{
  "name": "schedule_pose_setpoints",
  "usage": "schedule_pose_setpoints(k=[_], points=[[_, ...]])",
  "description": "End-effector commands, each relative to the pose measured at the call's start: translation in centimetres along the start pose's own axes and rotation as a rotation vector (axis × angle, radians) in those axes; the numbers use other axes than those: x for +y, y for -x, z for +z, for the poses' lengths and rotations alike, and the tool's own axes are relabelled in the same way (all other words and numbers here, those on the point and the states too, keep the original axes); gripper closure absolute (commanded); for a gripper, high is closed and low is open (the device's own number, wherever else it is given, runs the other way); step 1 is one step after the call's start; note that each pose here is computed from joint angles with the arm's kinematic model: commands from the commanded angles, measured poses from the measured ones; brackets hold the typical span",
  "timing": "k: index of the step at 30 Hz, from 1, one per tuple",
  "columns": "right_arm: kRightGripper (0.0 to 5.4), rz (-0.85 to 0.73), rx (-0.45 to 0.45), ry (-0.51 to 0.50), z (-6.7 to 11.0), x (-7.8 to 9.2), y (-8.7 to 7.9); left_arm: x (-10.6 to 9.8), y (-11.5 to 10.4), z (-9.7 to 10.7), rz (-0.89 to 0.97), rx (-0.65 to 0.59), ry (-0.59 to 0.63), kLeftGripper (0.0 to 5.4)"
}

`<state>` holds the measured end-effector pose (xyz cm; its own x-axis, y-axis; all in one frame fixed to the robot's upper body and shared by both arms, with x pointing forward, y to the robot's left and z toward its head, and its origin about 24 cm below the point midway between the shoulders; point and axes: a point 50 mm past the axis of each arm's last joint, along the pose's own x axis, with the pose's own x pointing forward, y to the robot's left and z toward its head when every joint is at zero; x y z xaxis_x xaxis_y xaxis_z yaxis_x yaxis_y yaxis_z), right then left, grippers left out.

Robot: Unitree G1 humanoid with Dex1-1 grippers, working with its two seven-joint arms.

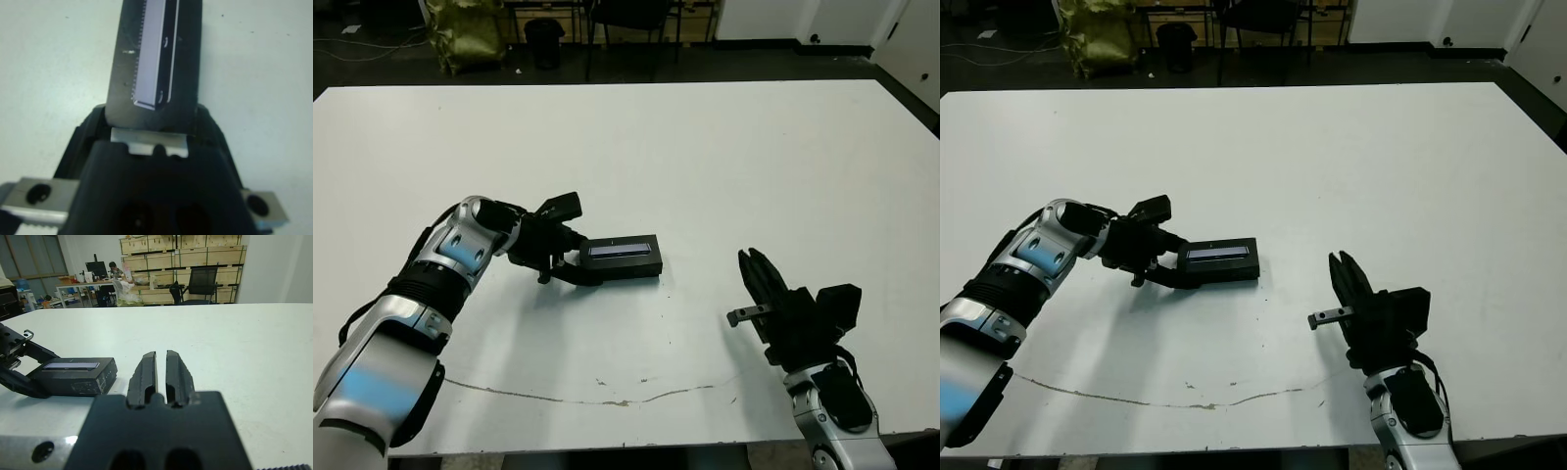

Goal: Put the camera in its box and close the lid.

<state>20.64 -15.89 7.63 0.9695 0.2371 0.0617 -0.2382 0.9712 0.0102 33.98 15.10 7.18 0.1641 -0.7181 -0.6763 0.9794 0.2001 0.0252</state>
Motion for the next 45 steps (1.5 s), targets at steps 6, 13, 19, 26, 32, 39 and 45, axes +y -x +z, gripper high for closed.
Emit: schedule_pose_setpoints(k=[6, 13, 19, 26, 32, 39, 45], points=[[5.40, -0.007, 0.019, 0.001, -0.5, -0.3, 0.1, -2.1, 0.5, -8.4, 0.059, 0.234, 0.211, 3.01], [5.40, -0.003, 0.025, -0.003, -0.5, -0.2, 0.1, -1.9, 0.4, -7.9, 0.060, 0.234, 0.199, 3.01], [5.40, -0.002, 0.026, -0.002, -0.5, -0.1, 0.2, -1.7, 0.6, -6.6, 0.044, 0.198, 0.037, 2.17], [5.40, 0.002, 0.020, -0.008, -0.5, -0.1, 0.2, -1.4, 0.8, -5.4, 0.039, 0.184, -0.061, 0.58], [5.40, 0.006, 0.024, -0.010, -0.5, -0.2, 0.2, -1.2, 1.4, -5.7, 0.047, 0.222, -0.107, 0.01], [5.40, -0.003, 0.025, -0.004, -0.4, 0.0, 0.2, -0.9, 3.4, -7.3, 0.111, 0.293, -0.121, 0.01], [5.40, 0.004, 0.014, -0.001, -0.4, 0.0, 0.1, 0.7, 7.1, -8.0, 0.283, 0.317, 0.009, 0.01]])
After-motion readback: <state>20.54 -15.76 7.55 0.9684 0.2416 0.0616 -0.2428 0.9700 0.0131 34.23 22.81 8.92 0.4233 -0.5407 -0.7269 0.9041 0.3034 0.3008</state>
